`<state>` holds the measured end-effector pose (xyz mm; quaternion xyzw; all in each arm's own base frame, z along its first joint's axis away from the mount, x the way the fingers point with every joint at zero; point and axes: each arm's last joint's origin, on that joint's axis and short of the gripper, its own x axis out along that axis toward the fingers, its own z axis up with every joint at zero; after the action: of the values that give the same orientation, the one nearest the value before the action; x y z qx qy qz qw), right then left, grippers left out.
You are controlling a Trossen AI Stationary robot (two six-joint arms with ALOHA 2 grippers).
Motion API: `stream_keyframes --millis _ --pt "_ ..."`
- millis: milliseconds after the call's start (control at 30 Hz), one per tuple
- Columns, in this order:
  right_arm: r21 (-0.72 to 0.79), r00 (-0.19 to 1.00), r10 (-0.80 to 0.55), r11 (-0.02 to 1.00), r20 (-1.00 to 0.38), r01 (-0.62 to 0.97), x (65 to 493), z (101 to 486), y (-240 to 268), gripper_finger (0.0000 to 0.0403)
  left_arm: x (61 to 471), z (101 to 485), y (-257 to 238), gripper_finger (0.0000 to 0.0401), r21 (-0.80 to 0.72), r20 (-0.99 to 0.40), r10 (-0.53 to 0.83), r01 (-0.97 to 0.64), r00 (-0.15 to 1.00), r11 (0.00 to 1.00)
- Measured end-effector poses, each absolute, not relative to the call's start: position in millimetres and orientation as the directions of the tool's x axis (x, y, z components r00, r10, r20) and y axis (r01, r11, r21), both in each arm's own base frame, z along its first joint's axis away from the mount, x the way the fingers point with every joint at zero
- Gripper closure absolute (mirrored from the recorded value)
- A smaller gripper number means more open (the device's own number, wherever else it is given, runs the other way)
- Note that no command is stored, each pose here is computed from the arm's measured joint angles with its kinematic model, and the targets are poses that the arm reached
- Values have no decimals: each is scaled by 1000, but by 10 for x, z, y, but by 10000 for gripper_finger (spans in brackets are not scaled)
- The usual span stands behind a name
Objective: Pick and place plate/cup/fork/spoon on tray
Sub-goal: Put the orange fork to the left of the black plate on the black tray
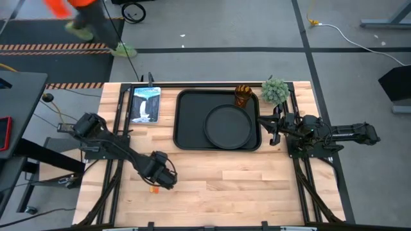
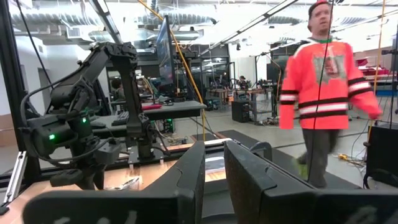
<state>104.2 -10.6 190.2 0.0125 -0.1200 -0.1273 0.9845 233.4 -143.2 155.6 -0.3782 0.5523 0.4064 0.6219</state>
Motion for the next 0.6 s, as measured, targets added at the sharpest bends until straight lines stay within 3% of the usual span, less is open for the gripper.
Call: stream_keyframes --millis 233,600 --pt "55 939 -253 967 234 247 1042 1904 -106 334 2316 1480 -1490 251 5 -996 89 -920 32 391" --pt "56 938 -253 967 237 247 1041 1907 -106 334 2344 1379 -1499 262 -67 -997 11 -919 77 388"
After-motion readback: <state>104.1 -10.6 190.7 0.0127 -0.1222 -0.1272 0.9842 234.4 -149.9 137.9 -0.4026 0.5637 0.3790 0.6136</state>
